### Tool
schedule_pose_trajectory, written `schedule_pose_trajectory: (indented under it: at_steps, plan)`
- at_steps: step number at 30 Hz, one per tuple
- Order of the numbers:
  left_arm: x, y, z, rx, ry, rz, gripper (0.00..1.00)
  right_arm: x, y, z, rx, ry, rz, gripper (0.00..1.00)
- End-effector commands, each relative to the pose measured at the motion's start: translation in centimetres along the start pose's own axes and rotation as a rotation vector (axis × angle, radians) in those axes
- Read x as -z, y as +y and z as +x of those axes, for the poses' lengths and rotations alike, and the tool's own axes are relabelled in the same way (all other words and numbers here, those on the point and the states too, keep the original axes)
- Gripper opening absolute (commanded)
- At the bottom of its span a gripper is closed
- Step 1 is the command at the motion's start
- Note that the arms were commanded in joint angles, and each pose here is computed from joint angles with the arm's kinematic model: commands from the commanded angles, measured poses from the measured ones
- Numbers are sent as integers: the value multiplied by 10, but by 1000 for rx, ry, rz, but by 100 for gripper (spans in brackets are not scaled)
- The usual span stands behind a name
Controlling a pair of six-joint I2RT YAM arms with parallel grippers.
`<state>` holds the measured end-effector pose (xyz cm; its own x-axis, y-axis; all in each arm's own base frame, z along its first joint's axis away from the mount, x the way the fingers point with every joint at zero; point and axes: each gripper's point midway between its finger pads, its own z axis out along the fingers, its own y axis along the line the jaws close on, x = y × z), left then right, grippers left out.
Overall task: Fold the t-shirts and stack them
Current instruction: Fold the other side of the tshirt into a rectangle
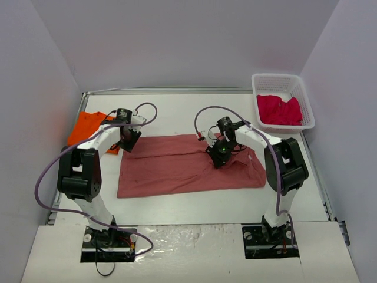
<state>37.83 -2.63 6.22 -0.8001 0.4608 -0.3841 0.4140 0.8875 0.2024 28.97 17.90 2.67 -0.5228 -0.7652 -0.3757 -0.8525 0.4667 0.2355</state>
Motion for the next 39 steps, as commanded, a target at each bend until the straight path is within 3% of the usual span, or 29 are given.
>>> schedule_pose_trajectory:
  at_steps: [1,3,12,22,26,31,33,34,39]
  plan:
    - [9,1,-6,2,-23,-4,37,-3,9,6,-3,32,-43,24]
    - [8,0,-6,2,-22,-2,37,-4,10,6,-3,34,-47,29]
    - [7,1,-5,0,-17,-3,37,12,25,-5,29,-1,-90,36]
    - [3,2,-4,-5,-3,-13,37,52,70,-18,95,-25,-194,39]
    - [4,1,-4,-5,-2,-11,37,62,66,-23,120,-43,-150,38]
    - [6,2,-4,-3,-3,-13,37,67,34,-21,65,-56,-72,24]
    - [6,2,-4,-3,-6,-14,37,70,21,-22,36,-74,-35,4]
    - [5,1,-4,-6,-7,-14,37,73,9,-21,23,-86,2,0]
    - [4,2,-3,-4,-8,-15,37,79,-17,-16,-15,-100,56,0]
